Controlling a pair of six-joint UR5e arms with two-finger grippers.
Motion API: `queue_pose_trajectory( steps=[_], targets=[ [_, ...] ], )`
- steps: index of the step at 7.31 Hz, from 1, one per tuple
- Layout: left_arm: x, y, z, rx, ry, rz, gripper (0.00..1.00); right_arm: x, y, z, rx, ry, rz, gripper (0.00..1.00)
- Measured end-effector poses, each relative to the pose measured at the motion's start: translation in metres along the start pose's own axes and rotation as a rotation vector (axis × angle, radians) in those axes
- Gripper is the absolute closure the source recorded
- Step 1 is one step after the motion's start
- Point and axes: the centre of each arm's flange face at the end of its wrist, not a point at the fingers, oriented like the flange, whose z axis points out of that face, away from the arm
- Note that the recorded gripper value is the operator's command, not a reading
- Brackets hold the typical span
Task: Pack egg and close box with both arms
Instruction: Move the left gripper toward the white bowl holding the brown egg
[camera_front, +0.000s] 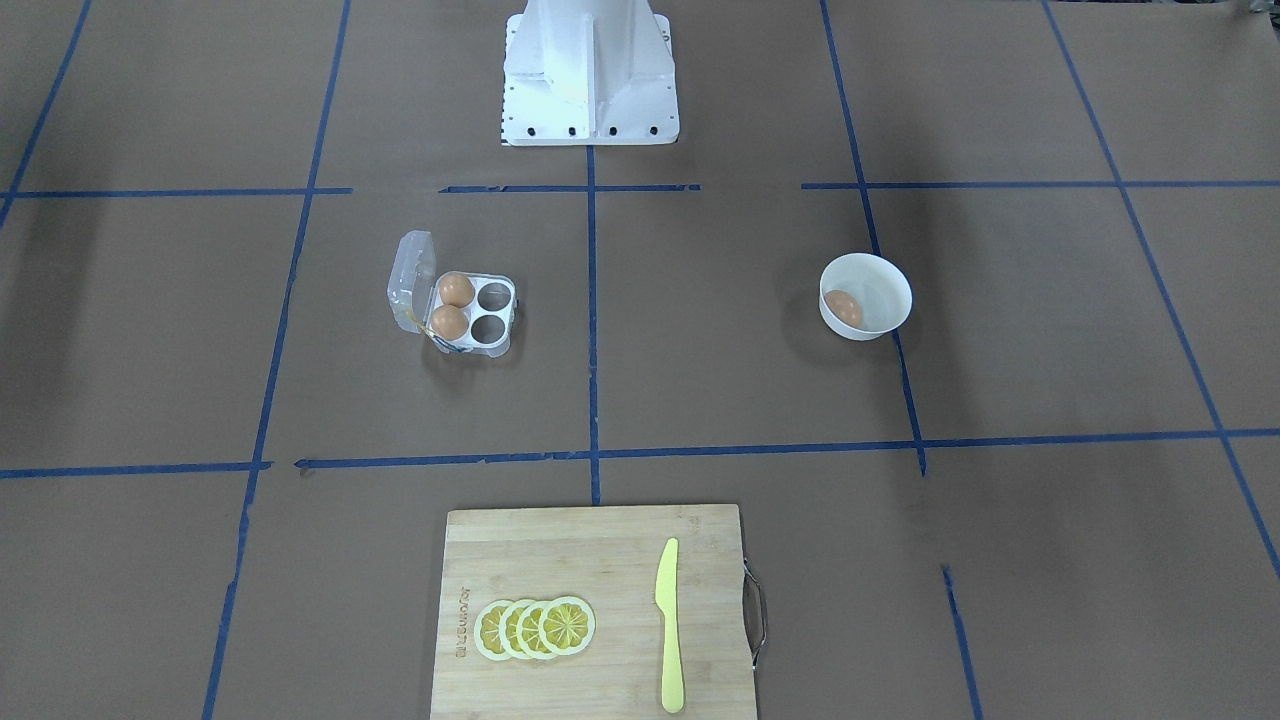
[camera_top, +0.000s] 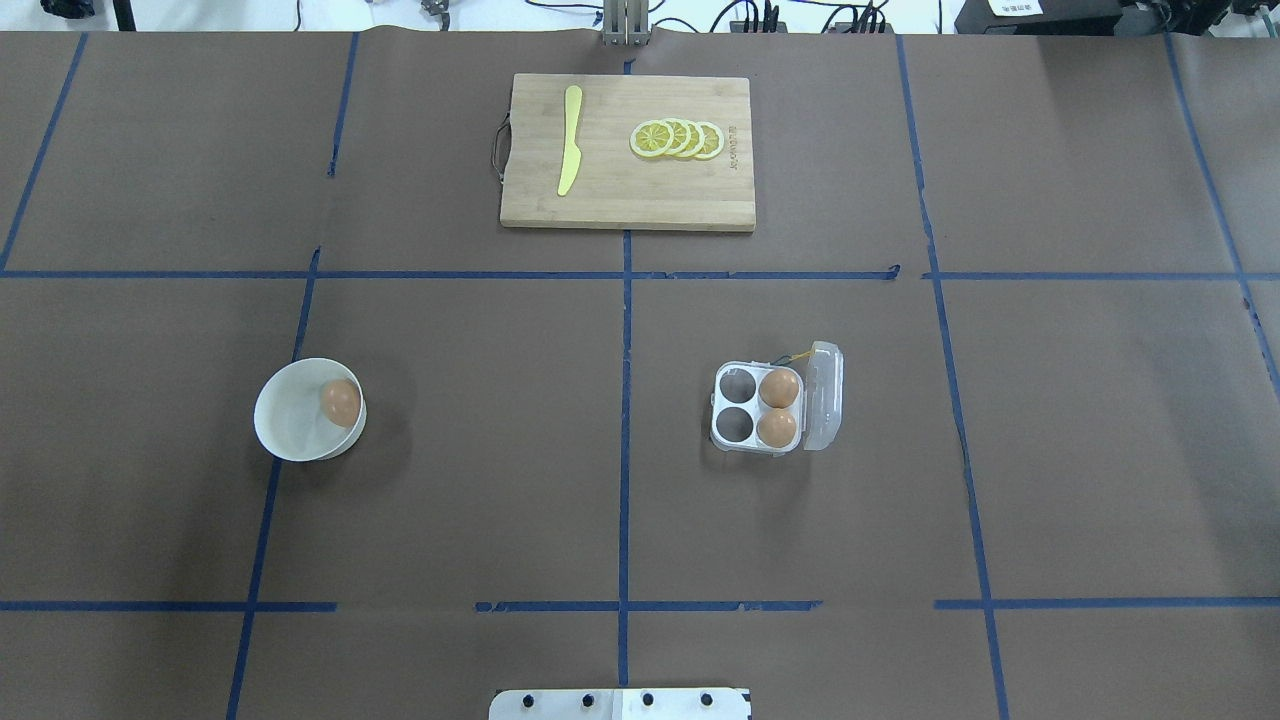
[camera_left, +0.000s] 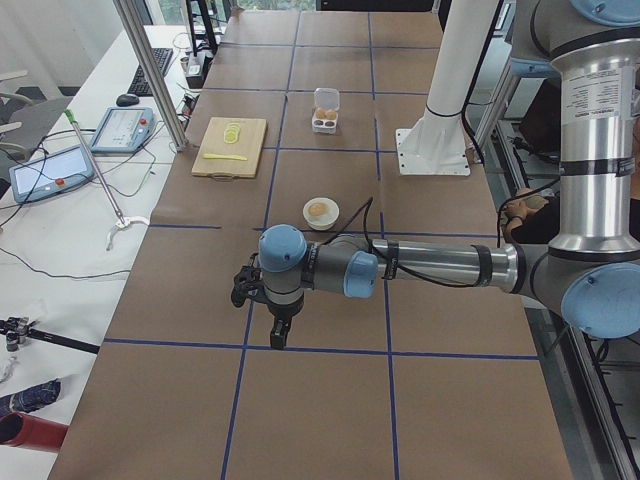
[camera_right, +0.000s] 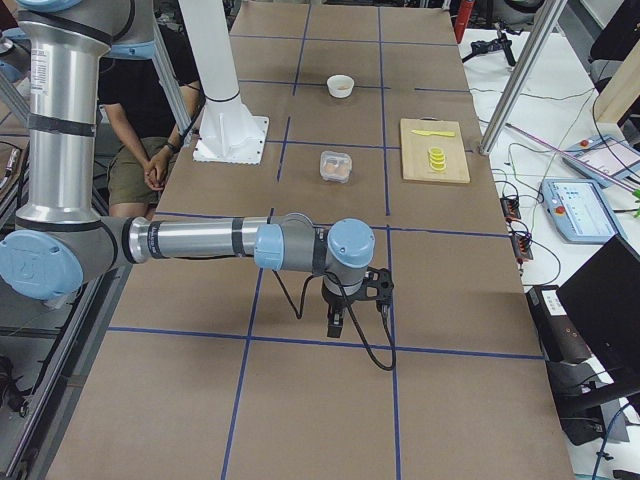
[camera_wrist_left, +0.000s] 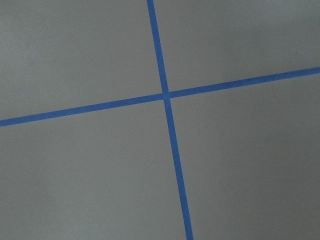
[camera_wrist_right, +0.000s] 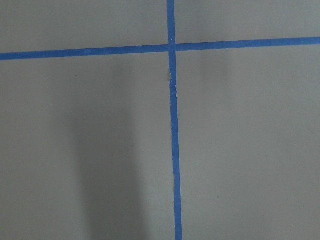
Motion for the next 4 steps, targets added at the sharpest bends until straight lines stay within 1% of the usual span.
queue_pose_trajectory(
  steps=[2, 3, 4],
  targets=[
    [0.004, -0.004, -0.005, 0.011, 0.002, 0.01, 0.0, -0.002, 0.0, -0.003, 0.006, -0.002, -0.001, 0.0],
    [0.014, -0.018, -0.015, 0.037, 0.006, 0.033, 0.0, -0.004, -0.001, -0.005, 0.011, -0.004, -0.004, 0.0],
    [0.033, -0.043, -0.034, 0.084, 0.007, 0.078, 0.0, -0.008, -0.001, -0.009, 0.019, -0.007, -0.01, 0.0]
  ],
)
